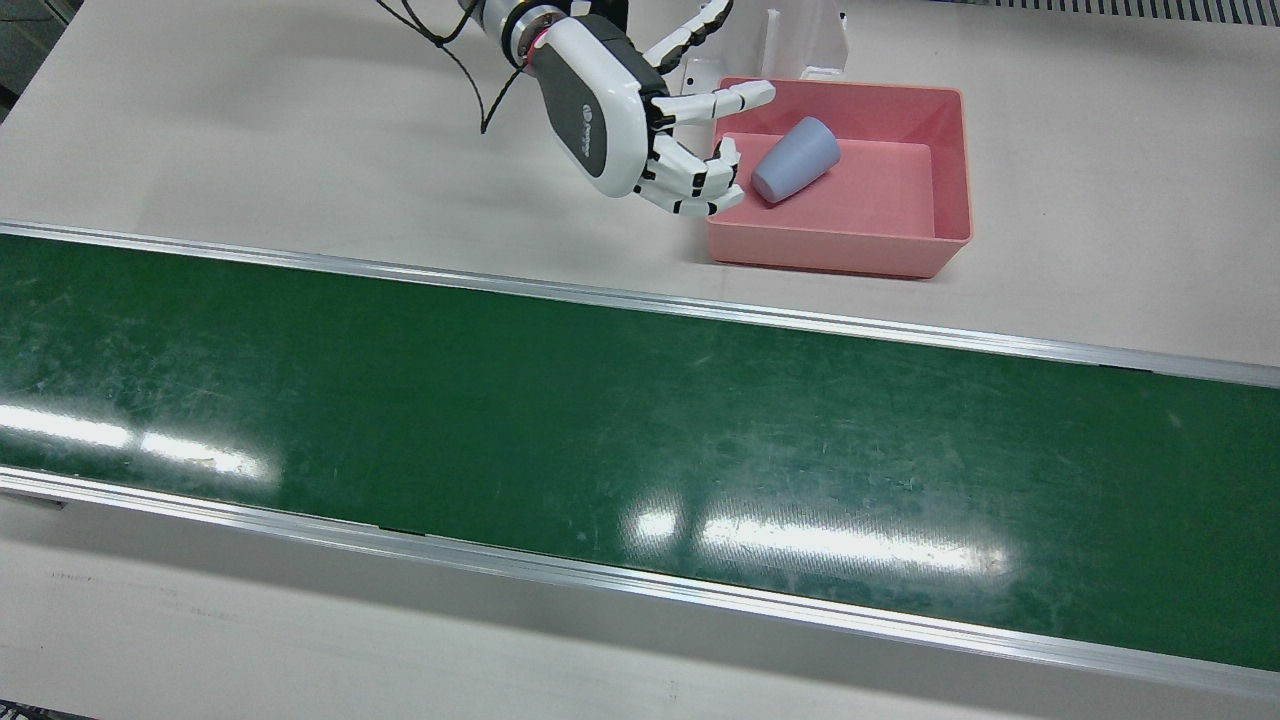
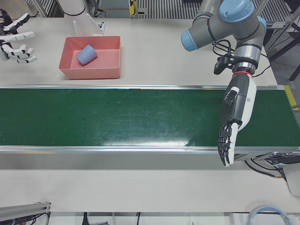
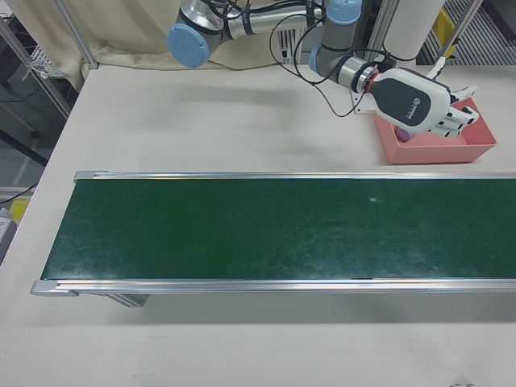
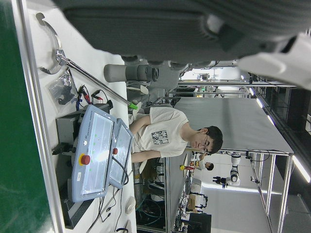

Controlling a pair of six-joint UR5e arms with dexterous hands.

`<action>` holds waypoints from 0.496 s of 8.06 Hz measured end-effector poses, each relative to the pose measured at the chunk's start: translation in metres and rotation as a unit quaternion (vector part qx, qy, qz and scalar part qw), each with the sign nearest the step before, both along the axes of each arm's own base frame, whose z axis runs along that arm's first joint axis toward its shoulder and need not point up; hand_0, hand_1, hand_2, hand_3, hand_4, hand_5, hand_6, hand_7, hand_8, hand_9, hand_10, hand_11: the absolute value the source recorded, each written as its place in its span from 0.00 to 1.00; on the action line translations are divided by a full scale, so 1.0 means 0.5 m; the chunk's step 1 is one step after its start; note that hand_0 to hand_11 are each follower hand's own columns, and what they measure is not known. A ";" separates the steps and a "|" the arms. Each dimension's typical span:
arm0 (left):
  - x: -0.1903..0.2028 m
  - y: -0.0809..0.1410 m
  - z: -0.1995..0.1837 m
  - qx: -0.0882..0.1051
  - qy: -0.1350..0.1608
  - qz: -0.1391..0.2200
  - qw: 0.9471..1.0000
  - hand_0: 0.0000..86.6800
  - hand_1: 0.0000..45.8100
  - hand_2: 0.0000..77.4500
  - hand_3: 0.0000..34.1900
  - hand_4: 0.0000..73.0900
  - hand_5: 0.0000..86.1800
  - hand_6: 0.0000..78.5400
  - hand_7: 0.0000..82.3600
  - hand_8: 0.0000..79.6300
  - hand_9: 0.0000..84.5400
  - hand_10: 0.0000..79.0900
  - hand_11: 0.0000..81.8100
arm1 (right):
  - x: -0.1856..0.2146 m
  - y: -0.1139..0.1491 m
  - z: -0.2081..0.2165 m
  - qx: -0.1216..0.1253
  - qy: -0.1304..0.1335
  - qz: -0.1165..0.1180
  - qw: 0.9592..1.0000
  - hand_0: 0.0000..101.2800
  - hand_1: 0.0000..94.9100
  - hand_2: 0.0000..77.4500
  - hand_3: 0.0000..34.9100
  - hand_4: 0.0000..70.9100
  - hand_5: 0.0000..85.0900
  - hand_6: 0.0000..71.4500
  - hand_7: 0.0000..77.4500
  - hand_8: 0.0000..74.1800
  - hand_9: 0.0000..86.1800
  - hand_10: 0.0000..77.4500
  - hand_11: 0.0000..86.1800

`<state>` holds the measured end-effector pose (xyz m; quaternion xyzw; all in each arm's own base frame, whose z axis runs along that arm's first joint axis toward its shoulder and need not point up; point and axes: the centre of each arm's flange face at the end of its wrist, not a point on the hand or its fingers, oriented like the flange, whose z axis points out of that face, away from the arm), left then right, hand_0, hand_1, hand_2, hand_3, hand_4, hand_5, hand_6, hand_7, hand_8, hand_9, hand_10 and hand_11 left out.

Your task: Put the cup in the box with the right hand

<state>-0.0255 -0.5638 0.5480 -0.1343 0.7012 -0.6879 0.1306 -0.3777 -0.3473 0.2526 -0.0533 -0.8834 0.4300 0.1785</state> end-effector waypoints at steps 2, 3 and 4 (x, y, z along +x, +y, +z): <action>-0.001 0.000 0.000 0.000 0.000 0.000 1.000 0.00 0.01 0.01 0.00 0.01 0.00 0.00 0.00 0.00 0.00 0.00 0.00 | 0.212 -0.159 0.114 -0.052 0.001 0.012 0.999 0.58 0.15 0.01 0.24 0.72 0.08 0.21 0.90 0.45 0.56 0.32 0.44; 0.000 0.000 0.000 0.000 0.000 0.000 1.000 0.00 0.01 0.01 0.00 0.01 0.00 0.00 0.00 0.00 0.00 0.00 0.00 | 0.347 -0.218 0.165 -0.081 -0.009 0.054 0.995 0.62 0.15 0.01 0.34 0.72 0.08 0.21 0.90 0.40 0.47 0.27 0.42; 0.000 0.000 0.000 0.000 0.000 0.000 1.000 0.00 0.01 0.01 0.00 0.01 0.00 0.00 0.00 0.00 0.00 0.00 0.00 | 0.479 -0.260 0.217 -0.109 -0.013 0.106 0.988 0.72 0.20 0.00 0.60 0.63 0.15 0.16 0.79 0.36 0.42 0.27 0.40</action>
